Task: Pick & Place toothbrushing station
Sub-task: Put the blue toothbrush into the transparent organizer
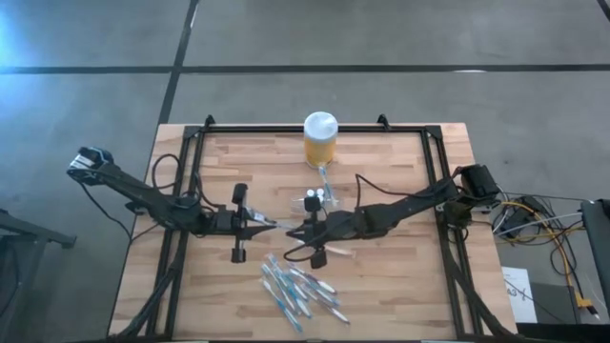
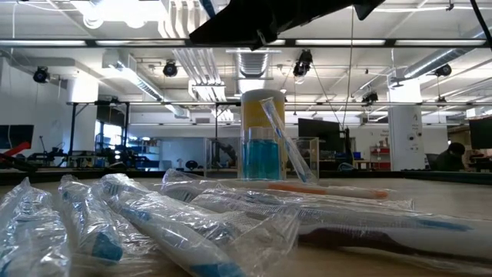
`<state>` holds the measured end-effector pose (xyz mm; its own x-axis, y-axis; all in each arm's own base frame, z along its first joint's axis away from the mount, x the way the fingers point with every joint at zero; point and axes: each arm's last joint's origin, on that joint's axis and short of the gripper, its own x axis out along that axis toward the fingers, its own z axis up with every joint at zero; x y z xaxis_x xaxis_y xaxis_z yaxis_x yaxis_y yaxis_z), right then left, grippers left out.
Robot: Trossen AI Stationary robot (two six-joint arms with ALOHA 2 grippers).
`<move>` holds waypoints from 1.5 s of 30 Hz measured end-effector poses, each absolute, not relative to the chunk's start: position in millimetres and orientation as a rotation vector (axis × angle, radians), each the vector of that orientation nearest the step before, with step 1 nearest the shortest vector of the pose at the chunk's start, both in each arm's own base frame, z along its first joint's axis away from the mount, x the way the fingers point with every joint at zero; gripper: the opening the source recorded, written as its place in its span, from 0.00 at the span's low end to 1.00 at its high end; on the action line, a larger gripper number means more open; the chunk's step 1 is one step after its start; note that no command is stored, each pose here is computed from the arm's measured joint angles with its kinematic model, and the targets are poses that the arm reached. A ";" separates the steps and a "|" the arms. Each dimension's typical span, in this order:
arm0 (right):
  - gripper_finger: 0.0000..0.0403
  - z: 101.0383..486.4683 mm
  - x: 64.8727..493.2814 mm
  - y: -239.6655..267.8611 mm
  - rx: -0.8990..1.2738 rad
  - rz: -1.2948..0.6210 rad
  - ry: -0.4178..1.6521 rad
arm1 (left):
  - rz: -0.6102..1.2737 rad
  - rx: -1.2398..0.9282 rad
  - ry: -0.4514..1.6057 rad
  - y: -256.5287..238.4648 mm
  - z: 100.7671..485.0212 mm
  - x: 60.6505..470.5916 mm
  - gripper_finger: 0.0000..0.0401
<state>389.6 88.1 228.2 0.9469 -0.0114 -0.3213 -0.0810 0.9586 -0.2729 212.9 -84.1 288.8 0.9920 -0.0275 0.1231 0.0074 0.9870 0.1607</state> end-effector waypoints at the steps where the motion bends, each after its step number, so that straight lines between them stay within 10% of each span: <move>1: 0.02 228.3 389.6 88.1 -0.288 0.036 0.326 | -0.018 0.161 -0.123 -84.3 288.3 213.2 0.05; 45: 0.02 235.6 392.1 86.6 -0.254 -0.005 0.259 | -0.032 0.149 -0.039 -92.9 255.5 234.8 0.09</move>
